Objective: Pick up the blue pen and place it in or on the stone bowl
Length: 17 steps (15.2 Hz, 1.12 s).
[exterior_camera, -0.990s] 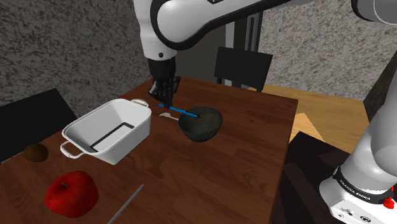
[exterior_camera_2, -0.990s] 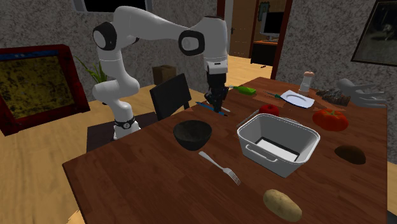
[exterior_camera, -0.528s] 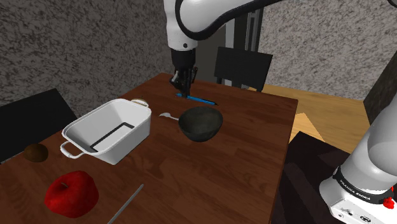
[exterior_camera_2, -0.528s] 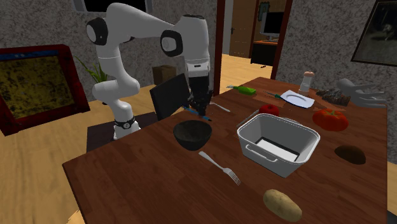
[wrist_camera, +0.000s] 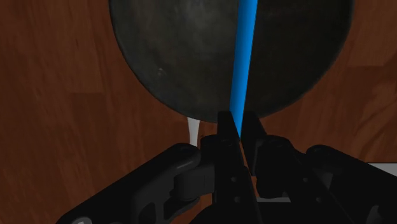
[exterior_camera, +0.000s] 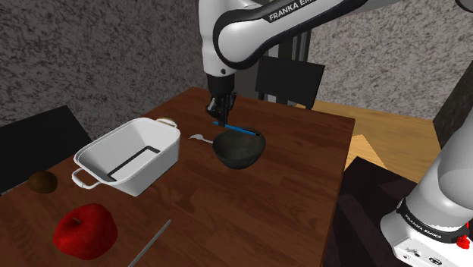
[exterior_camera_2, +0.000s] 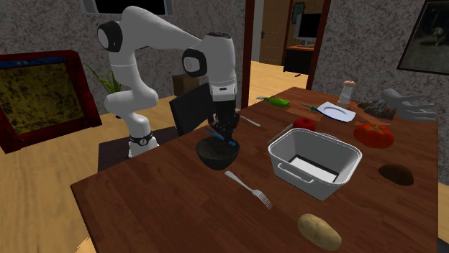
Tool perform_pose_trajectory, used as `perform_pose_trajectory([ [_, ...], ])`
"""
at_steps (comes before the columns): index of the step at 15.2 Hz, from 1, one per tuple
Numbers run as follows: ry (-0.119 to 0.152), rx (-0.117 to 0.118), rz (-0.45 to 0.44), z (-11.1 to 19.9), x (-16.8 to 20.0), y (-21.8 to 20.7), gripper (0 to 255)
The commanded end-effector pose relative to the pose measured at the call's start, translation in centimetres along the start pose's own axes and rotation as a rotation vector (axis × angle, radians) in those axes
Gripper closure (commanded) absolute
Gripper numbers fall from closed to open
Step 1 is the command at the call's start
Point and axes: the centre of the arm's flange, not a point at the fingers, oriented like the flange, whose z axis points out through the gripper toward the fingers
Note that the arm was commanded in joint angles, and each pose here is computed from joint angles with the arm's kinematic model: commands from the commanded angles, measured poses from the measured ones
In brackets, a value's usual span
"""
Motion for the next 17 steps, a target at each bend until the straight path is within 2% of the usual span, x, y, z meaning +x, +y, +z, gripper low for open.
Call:
perform_pose_trajectory([
  [1,0.001,0.000,0.000,1.1,-0.2,0.0,255],
  [7,0.001,0.000,0.000,4.2,-0.5,0.1,255],
  [15,0.000,0.000,0.000,4.2,-0.5,0.1,255],
  [16,0.000,0.000,0.000,4.2,-0.5,0.1,0],
  [17,0.000,0.000,0.000,4.2,-0.5,0.1,0],
])
